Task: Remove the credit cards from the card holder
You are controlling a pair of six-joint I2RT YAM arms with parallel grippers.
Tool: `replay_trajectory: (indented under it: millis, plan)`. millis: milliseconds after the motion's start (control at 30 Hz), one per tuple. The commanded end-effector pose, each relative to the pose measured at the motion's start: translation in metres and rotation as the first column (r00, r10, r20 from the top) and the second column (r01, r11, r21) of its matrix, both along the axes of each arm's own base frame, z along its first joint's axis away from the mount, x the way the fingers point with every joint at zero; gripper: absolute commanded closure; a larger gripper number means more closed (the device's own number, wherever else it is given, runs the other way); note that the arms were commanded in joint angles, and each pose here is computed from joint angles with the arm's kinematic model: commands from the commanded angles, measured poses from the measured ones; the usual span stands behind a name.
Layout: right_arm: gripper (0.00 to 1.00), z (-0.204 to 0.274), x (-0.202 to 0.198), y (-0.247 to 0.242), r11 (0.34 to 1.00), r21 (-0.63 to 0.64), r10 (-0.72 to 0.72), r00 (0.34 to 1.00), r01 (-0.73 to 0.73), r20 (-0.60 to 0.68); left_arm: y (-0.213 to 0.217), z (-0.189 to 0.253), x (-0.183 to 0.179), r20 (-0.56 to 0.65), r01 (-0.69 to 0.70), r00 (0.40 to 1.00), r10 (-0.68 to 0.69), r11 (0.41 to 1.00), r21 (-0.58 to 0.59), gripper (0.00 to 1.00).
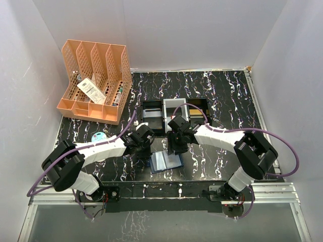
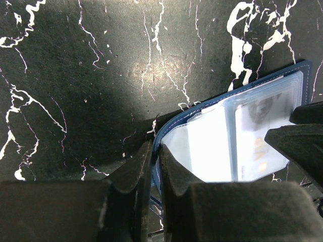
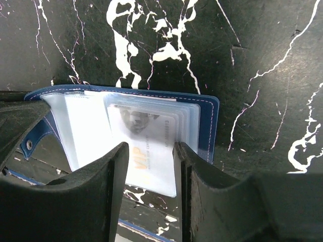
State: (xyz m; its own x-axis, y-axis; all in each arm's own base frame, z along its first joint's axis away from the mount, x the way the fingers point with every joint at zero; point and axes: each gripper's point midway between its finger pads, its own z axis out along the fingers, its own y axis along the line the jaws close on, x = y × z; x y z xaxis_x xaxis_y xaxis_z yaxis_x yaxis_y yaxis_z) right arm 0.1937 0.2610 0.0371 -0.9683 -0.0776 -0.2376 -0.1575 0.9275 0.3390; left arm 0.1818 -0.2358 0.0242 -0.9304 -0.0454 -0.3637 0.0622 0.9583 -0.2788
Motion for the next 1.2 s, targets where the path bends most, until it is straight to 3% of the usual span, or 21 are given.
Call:
replay_trajectory:
  millis: [0, 367, 633, 900, 1167]
  plan:
    - [0.60, 0.015, 0.010, -0.004, 0.999, -0.034, 0.008, 0.998, -0.006, 0.064, -0.005, 0.006, 0.003, 0.003, 0.013, 1.000, -0.013, 1.000, -0.004, 0.92]
    - [0.60, 0.009, 0.007, -0.001, 1.000, -0.023, 0.008, 0.999, -0.007, 0.043, -0.005, 0.006, 0.003, 0.002, 0.018, 1.000, -0.018, 1.000, -0.003, 0.92]
    - [0.74, 0.002, 0.002, 0.007, 0.999, 0.008, 0.033, 0.999, -0.033, 0.016, -0.004, 0.004, 0.002, -0.001, 0.019, 1.000, -0.019, 1.000, -0.002, 0.93]
    - [0.72, 0.003, -0.001, 0.015, 0.998, 0.039, 0.046, 0.999, -0.045, -0.001, -0.007, 0.004, 0.002, -0.006, 0.027, 1.000, -0.027, 1.000, -0.006, 0.93]
    - [0.84, 0.028, 0.004, 0.017, 0.997, 0.074, 0.021, 0.999, -0.025, 0.048, -0.007, 0.003, 0.002, -0.008, 0.028, 1.000, -0.028, 1.000, -0.006, 0.93]
